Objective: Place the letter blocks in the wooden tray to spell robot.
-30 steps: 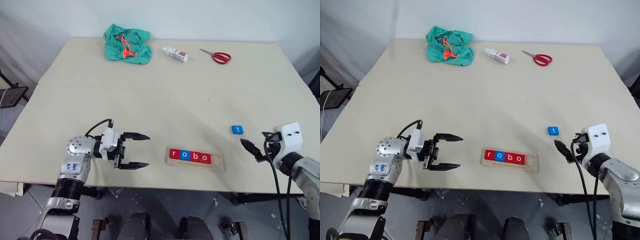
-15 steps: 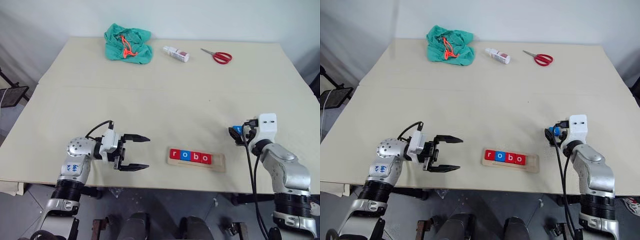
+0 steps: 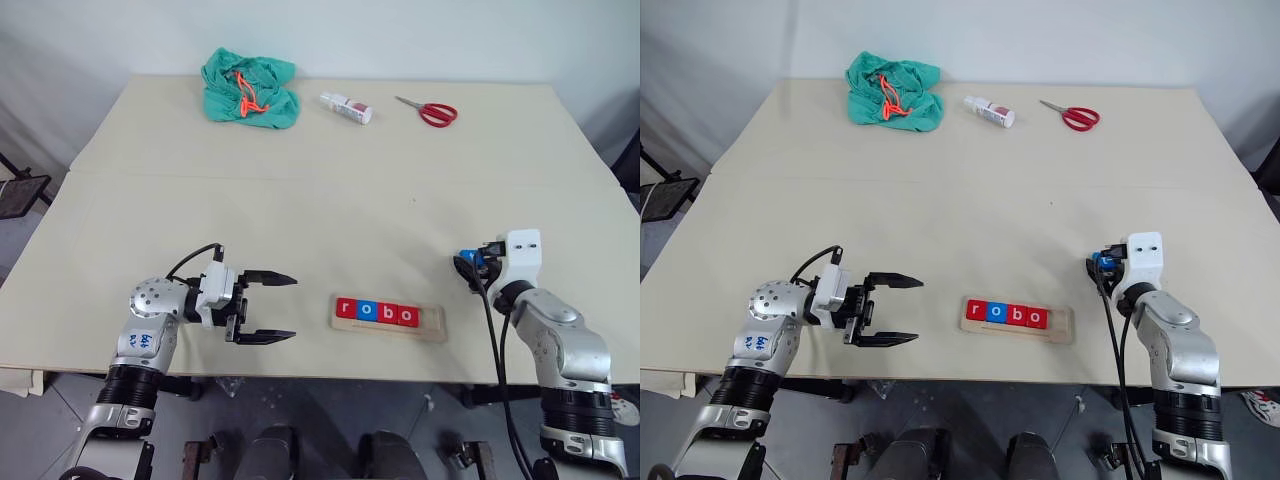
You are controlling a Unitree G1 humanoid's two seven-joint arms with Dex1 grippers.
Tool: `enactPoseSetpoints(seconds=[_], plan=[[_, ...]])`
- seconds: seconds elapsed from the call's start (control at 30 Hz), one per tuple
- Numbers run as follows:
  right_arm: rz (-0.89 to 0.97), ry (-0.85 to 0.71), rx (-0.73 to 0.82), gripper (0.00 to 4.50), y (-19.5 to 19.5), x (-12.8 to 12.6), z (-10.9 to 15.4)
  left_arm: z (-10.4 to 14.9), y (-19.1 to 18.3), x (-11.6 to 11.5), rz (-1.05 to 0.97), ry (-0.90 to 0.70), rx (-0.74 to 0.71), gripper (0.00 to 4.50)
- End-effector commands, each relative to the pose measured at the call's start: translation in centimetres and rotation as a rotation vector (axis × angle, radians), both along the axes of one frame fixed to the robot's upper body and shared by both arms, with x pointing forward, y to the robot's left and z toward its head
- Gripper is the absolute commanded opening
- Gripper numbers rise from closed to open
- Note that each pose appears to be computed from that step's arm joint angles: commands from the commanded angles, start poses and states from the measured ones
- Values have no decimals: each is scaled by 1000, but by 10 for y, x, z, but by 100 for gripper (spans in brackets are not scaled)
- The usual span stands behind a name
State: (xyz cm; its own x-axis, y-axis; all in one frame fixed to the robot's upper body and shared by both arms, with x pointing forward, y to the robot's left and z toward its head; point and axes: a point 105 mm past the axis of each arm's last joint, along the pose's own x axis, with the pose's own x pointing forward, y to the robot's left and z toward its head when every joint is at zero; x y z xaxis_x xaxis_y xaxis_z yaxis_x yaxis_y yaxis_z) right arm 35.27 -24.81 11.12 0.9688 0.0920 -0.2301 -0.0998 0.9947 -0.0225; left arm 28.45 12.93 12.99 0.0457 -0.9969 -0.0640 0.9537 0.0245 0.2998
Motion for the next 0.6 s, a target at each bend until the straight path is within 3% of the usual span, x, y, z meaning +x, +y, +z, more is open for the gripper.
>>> enactPoseSetpoints(seconds=[0.03, 0.2, 0.37, 0.6], plan=[[-5, -9, 2, 145, 1, -7, 3, 6, 1, 0, -1, -24, -19, 450], [26, -78, 12, 146, 13, -36, 23, 4, 1, -2, -21, -19, -10, 450], [20, -48, -4, 146, 17, -71, 21, 5, 1, 0, -26, -19, -10, 450], [-32, 16, 17, 146, 16, -100, 9, 3, -1, 1, -40, -14, -13, 450]])
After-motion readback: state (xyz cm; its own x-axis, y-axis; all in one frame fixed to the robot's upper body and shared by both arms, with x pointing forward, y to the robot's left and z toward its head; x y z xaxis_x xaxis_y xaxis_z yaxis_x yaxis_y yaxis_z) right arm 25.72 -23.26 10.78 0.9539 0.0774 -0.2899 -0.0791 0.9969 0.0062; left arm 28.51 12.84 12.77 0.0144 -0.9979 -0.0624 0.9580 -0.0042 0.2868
